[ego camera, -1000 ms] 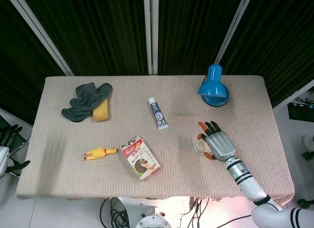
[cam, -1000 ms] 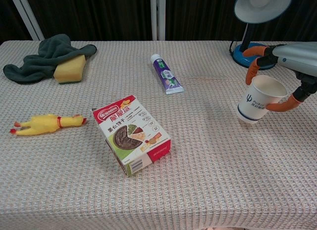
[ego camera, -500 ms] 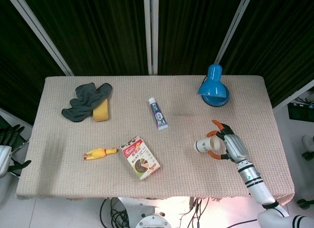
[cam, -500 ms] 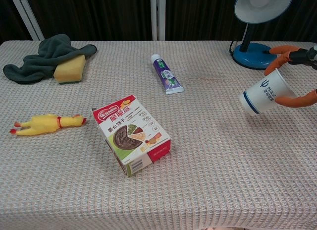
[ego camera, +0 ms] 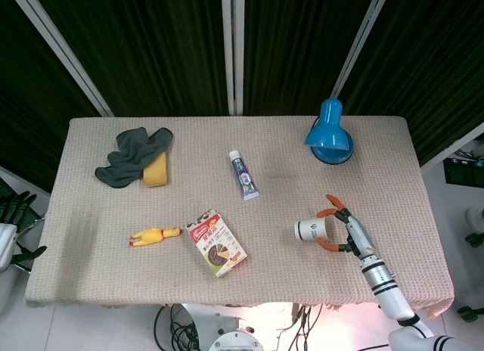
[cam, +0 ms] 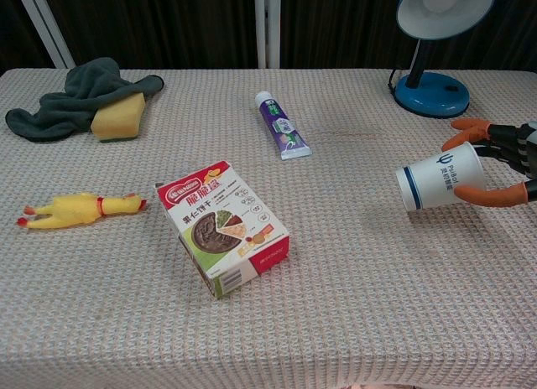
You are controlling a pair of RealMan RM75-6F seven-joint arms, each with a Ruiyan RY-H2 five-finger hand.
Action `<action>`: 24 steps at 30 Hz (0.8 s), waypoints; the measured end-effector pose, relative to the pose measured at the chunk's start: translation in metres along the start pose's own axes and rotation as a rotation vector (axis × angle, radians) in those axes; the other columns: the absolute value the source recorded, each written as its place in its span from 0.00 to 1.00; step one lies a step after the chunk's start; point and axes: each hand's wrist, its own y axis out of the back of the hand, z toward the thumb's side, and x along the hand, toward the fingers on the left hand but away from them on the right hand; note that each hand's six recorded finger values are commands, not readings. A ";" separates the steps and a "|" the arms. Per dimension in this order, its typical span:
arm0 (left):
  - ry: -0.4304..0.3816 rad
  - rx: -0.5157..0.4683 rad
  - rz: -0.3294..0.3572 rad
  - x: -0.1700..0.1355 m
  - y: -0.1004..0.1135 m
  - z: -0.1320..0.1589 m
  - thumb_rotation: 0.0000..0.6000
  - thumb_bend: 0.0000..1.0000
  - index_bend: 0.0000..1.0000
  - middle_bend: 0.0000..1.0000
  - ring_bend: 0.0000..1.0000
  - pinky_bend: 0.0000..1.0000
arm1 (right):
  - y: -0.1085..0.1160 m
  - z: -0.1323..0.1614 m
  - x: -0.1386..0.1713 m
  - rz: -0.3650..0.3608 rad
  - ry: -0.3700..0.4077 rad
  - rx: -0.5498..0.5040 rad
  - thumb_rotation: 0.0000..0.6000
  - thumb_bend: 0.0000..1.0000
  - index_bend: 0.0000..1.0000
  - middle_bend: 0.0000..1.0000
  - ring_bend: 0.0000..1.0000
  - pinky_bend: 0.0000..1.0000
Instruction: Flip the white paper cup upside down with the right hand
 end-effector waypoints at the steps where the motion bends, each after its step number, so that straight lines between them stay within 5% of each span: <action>1: 0.001 0.001 -0.001 0.000 0.000 -0.001 1.00 0.06 0.05 0.03 0.00 0.06 | -0.001 -0.002 0.000 0.005 -0.003 -0.009 1.00 0.18 0.50 0.05 0.00 0.00; 12: 0.011 0.007 -0.013 0.002 -0.005 -0.004 1.00 0.06 0.05 0.03 0.00 0.06 | 0.007 -0.014 0.006 0.019 -0.007 0.150 1.00 0.16 0.12 0.02 0.00 0.00; 24: 0.016 -0.006 -0.011 0.002 -0.003 -0.003 1.00 0.06 0.05 0.03 0.00 0.06 | 0.033 -0.003 0.017 0.023 -0.002 0.306 1.00 0.14 0.00 0.03 0.00 0.00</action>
